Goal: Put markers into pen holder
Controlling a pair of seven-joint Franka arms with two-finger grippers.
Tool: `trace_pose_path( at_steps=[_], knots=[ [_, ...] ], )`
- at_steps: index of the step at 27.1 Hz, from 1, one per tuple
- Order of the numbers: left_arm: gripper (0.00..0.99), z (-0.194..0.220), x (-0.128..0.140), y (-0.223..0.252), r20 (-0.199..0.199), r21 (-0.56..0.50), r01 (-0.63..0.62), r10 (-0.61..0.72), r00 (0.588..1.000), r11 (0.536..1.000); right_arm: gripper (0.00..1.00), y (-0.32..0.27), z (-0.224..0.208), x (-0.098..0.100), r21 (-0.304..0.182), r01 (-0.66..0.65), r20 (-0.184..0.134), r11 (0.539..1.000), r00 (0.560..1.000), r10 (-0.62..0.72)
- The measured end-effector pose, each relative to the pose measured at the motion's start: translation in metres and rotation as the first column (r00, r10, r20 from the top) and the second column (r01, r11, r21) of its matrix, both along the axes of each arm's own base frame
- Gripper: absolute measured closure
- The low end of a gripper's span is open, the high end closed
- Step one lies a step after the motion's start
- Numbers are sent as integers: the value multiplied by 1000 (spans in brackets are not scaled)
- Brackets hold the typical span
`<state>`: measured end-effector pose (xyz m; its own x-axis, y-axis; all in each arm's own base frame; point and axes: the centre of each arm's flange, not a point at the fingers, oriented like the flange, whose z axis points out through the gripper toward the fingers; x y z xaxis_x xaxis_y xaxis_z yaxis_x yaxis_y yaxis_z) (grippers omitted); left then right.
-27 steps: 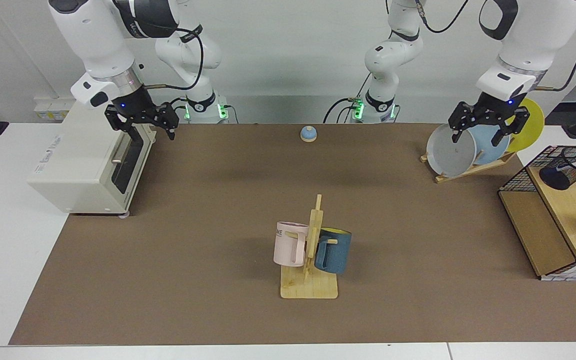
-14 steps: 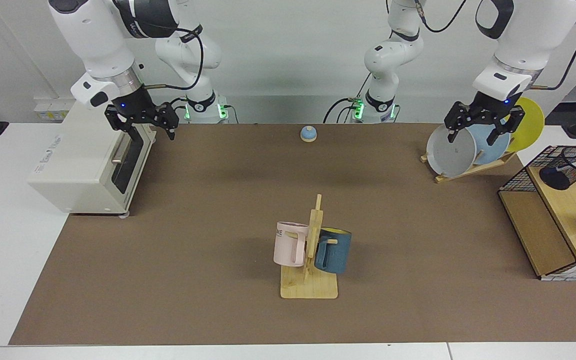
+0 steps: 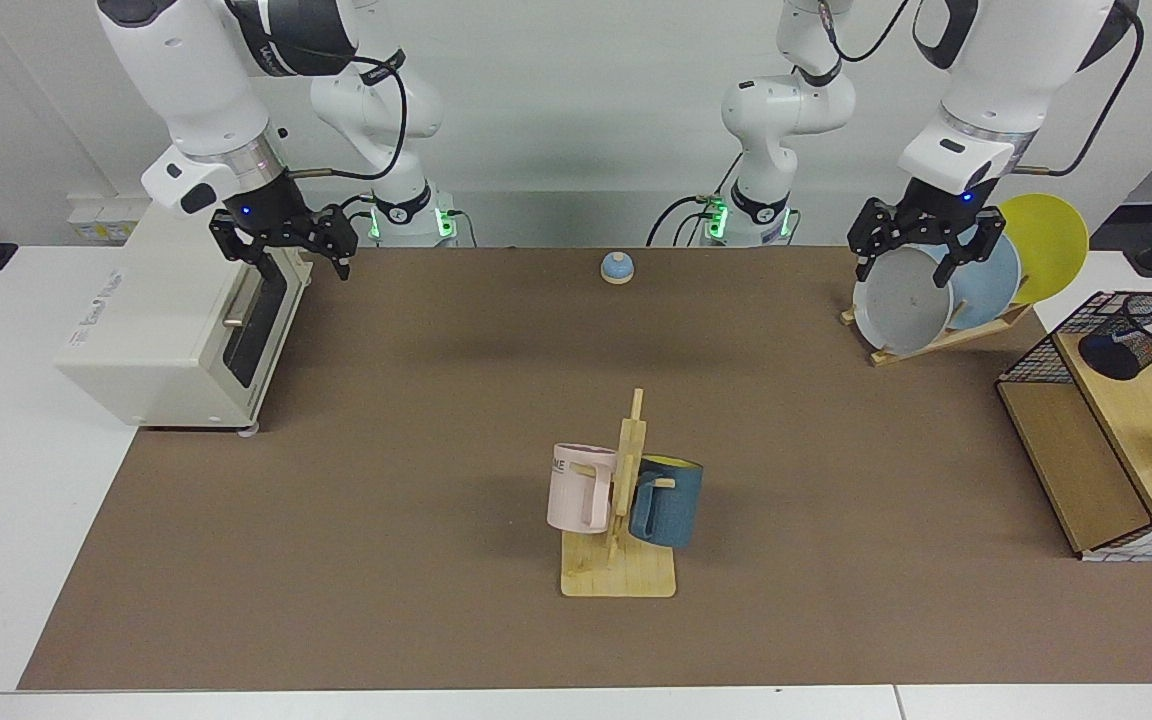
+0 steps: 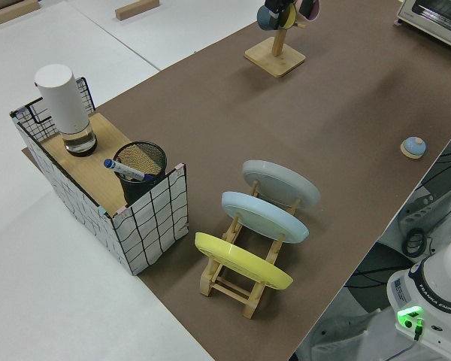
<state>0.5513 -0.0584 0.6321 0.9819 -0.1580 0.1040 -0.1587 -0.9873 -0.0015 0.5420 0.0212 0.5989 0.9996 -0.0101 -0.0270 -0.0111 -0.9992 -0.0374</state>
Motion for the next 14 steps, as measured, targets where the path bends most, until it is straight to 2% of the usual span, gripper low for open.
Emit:
trace_pose_path(
  at_steps=[14],
  knots=[
    [0, 7, -4, 1, 12, -3, 1, -1, 1000, 1000, 0, 0, 0, 0, 0, 0, 0, 1000, 1000, 0]
  ],
)
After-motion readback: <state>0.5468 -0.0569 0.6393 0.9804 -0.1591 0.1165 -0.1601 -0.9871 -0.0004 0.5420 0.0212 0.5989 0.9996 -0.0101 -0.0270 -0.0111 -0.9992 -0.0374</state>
